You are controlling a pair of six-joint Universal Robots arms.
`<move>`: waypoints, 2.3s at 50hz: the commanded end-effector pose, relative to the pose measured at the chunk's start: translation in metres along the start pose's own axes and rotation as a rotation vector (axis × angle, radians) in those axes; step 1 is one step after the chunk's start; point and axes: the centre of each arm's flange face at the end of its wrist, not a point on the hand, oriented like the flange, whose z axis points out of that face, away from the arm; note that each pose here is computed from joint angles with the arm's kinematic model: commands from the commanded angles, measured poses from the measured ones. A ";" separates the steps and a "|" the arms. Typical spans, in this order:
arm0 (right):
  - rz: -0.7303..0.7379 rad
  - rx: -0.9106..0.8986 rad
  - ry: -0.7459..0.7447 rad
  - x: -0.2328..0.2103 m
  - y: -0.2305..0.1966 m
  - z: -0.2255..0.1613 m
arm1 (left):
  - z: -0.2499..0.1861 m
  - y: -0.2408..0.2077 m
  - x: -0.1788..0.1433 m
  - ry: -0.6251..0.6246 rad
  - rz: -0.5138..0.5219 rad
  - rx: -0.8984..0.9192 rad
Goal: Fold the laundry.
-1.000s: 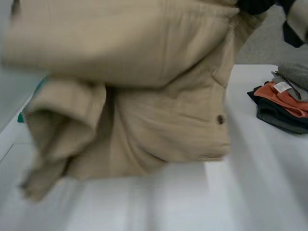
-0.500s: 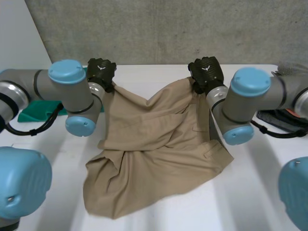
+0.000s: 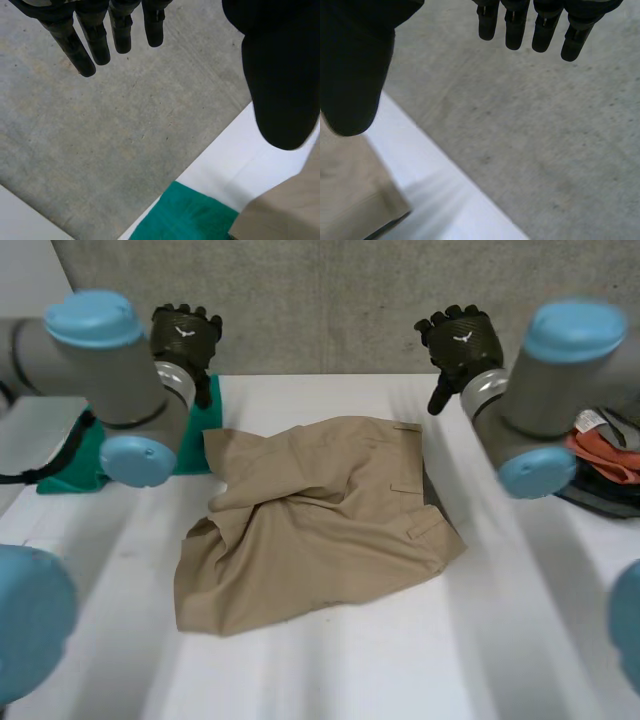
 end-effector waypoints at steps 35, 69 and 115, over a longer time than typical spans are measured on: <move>-0.176 -0.243 -0.531 -0.035 0.094 -0.165 | -0.221 0.087 0.042 0.535 0.022 -0.454; -0.060 -0.011 -0.158 0.029 -0.020 -0.130 | -0.193 -0.057 -0.018 0.188 0.060 0.115; 0.051 0.559 0.219 0.056 -0.144 -0.019 | -0.056 -0.187 -0.083 -0.142 -0.203 0.641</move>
